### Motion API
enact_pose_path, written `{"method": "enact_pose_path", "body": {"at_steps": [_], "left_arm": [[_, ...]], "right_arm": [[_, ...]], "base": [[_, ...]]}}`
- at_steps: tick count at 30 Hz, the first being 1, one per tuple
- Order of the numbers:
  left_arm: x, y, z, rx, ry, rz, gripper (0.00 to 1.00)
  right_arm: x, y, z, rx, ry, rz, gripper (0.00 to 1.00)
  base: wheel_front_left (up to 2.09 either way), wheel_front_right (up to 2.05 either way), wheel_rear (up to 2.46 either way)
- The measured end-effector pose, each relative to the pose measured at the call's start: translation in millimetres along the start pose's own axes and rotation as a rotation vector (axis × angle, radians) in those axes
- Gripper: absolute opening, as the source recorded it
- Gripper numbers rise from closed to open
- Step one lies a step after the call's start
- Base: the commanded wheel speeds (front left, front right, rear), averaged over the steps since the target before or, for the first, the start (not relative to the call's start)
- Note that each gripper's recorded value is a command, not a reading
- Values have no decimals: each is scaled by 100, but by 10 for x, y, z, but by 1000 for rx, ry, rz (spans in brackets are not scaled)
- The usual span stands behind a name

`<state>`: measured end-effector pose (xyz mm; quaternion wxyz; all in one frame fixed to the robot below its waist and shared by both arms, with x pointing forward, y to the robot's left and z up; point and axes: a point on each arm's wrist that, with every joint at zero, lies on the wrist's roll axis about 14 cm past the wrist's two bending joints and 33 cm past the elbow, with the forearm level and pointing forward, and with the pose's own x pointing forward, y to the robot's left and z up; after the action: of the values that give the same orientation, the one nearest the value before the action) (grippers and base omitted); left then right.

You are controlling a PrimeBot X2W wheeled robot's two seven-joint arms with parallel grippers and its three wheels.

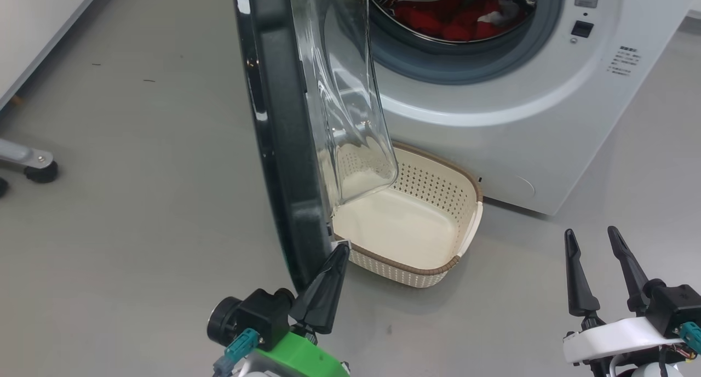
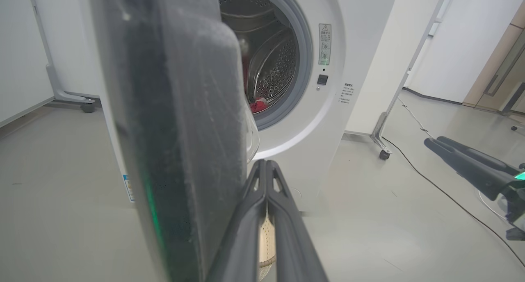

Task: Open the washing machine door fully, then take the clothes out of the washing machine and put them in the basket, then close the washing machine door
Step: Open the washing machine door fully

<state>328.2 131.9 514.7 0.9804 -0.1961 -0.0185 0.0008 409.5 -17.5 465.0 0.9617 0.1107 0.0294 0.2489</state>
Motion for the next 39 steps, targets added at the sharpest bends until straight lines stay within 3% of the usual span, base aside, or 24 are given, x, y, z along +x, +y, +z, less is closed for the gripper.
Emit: {"method": "enact_pose_path", "body": {"at_steps": [14, 39], "left_arm": [[-138, 568, 74, 40, -26, 193, 0], [-341, 1697, 565, 128, -146, 542, 0]], "right_arm": [[87, 143, -66, 4, 15, 48, 100], [138, -12, -152, 11, 25, 21, 100]], "base": [[0, 0, 0], [0, 0, 0]]}}
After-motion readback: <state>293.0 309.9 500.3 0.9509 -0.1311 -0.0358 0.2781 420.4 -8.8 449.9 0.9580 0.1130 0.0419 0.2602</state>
